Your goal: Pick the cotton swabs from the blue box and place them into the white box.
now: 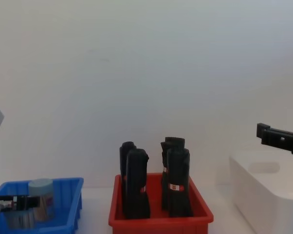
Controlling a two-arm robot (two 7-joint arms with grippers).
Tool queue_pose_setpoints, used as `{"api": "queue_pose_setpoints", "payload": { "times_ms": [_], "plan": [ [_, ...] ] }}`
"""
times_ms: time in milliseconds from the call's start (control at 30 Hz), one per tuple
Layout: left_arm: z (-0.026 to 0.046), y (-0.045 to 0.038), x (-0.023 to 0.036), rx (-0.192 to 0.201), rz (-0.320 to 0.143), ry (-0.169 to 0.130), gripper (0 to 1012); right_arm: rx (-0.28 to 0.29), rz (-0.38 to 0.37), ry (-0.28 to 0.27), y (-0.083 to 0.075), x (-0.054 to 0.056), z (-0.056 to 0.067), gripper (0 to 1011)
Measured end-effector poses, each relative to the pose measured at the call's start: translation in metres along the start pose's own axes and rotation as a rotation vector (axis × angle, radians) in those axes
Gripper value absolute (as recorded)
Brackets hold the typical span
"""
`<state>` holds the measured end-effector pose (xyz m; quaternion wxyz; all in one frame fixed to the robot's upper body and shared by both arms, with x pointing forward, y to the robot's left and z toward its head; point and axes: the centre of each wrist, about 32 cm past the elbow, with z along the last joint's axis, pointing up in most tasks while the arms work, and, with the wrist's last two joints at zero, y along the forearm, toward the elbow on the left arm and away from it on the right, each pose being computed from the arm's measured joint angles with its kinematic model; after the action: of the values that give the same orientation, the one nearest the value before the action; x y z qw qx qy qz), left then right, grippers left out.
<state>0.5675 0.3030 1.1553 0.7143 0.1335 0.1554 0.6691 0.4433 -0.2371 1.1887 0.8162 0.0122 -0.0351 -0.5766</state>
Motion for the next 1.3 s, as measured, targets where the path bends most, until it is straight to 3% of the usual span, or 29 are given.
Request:
{"api": "queue_pose_setpoints", "payload": {
  "times_ms": [133,367,567,600,700,767,800,933,967,1100,1300],
  "plan": [
    [0.0034,0.0024,-0.0008,-0.016,-0.008,-0.002,668,0.0,0.0,0.0,0.0,0.0,0.0,1001],
    [0.0173,0.0107,-0.0047,-0.062,-0.036,-0.03,666,0.0,0.0,0.0,0.0,0.0,0.0,1002],
    [0.0384,0.0223,-0.0117,-0.107,-0.079,-0.078,666,0.0,0.0,0.0,0.0,0.0,0.0,1002],
    [0.0448,0.0259,-0.0141,-0.117,-0.093,-0.093,666,0.0,0.0,0.0,0.0,0.0,0.0,1002],
    [0.0522,0.0301,-0.0171,-0.128,-0.109,-0.11,666,0.0,0.0,0.0,0.0,0.0,0.0,1002],
    [0.0627,0.0366,-0.0213,-0.138,-0.136,-0.135,666,0.0,0.0,0.0,0.0,0.0,0.0,1002],
    [0.0627,0.0366,-0.0213,-0.138,-0.136,-0.135,668,0.0,0.0,0.0,0.0,0.0,0.0,1002],
    [0.078,0.0455,-0.0276,-0.141,-0.18,-0.167,668,0.0,0.0,0.0,0.0,0.0,0.0,1001],
    [0.078,0.0455,-0.0276,-0.141,-0.18,-0.167,666,0.0,0.0,0.0,0.0,0.0,0.0,1002],
    [0.0968,0.0551,-0.0357,-0.136,-0.239,-0.203,666,0.0,0.0,0.0,0.0,0.0,0.0,1002],
    [0.1129,0.0628,-0.0431,-0.122,-0.296,-0.23,666,0.0,0.0,0.0,0.0,0.0,0.0,1002]
  ]
}}
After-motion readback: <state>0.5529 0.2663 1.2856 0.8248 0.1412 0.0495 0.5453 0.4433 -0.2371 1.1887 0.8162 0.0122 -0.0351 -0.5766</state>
